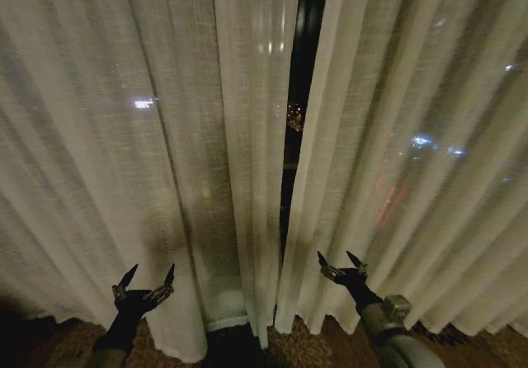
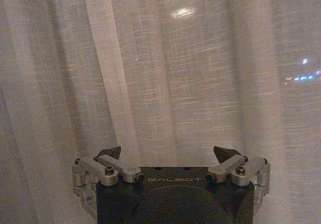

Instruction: Open the curtains by pulling them apart, changing their state from closed to fully open.

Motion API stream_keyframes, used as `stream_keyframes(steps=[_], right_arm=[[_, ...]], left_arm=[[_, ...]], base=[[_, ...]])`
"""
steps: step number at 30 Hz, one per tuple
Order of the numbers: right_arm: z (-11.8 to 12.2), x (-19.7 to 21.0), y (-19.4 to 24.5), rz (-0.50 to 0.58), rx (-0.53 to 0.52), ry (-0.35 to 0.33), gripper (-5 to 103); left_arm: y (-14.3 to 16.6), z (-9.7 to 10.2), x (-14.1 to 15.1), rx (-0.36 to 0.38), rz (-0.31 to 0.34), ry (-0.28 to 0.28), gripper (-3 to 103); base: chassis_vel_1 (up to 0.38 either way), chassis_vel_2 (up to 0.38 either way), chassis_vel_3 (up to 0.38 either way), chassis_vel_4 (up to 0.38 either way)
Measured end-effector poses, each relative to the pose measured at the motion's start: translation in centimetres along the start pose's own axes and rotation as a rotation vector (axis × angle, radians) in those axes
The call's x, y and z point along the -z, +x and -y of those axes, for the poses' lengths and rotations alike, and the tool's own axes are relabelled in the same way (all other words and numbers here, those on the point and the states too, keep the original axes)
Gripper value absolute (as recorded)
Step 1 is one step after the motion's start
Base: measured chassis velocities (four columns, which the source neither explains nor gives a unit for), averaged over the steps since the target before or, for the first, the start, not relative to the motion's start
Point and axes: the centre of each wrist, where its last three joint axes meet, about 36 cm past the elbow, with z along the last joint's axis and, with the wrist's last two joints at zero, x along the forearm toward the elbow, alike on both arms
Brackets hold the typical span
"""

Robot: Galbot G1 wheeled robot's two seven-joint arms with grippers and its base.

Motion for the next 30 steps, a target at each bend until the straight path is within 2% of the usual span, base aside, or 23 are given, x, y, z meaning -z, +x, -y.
stream_keyframes(steps=[2, 5, 8, 23, 30], right_arm=[[0.0, 0.0, -0.4, 0.001, 0.001, -0.009, 100], [-0.2, 0.4, -2.2, -0.004, 0.036, -0.066, 100], [-0.4, 0.6, -2.9, -0.010, 0.055, -0.077, 100], [-0.7, -0.6, -9.1, -0.024, 0.059, -0.074, 100], [-0.9, -0.2, -12.7, 0.017, 0.052, -0.080, 100]], left_arm=[[0.1, 0.0, 0.0, 0.003, -0.001, -0.001, 100], [0.6, 0.0, 0.4, 0.025, 0.001, 0.001, 100], [0.9, 0.1, 0.4, 0.040, 0.009, 0.006, 100], [1.6, 0.9, 1.0, 0.082, 0.032, 0.015, 100], [1.7, 0.8, 1.1, 0.096, 0.031, 0.011, 100]], base=[[0.000, 0.000, 0.000, 0.000], [0.000, 0.000, 0.000, 0.000], [0.000, 0.000, 0.000, 0.000], [0.000, 0.000, 0.000, 0.000], [0.000, 0.000, 0.000, 0.000]])
